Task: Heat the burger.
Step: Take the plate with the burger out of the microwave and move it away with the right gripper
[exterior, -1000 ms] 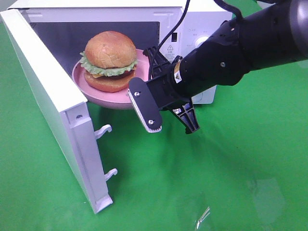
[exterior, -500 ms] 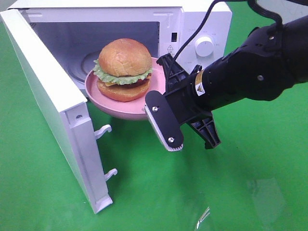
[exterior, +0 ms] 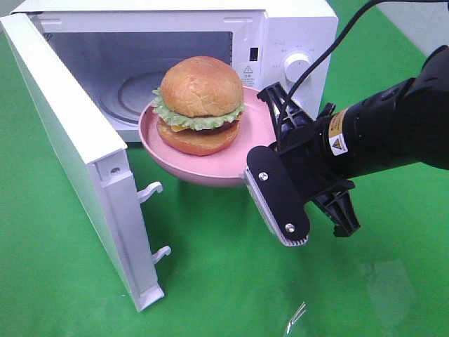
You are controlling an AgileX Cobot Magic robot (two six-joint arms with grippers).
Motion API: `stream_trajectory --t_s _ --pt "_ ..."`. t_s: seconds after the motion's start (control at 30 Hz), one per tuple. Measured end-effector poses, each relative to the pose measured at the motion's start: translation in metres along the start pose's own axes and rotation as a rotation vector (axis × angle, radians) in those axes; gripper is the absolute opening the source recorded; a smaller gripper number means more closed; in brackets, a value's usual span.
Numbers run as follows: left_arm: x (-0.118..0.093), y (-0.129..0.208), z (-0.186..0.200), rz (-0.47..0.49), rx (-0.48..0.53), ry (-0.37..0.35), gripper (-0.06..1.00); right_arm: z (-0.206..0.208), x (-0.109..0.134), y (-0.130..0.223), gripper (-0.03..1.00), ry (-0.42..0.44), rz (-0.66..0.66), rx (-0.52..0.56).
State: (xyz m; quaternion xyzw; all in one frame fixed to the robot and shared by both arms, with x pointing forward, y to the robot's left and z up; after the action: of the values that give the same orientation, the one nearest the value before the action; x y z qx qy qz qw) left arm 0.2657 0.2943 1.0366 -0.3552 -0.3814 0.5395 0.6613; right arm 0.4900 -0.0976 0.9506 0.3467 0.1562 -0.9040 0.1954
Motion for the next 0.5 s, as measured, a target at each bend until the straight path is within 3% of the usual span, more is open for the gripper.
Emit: stream_trajectory --t_s 0.5 --pt "0.000 0.000 0.000 0.000 0.000 0.000 0.99 0.045 0.017 0.010 0.10 0.011 -0.009 0.024"
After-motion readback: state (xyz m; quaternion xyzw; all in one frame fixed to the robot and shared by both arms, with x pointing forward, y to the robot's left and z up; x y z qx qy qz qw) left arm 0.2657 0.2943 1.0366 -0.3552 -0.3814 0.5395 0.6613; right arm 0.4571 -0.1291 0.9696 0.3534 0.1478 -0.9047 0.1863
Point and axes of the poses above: a point on each arm's last joint axis where the gripper is mounted, z pointing back along that axis away from the gripper, x along the wrist's bending axis when the last joint is at zero, y = z × x, the point moved 4 cm from there along -z, pointing out along that axis toward the gripper, and after that the axes turned 11 degrees about -z, right-handed, at the moved point
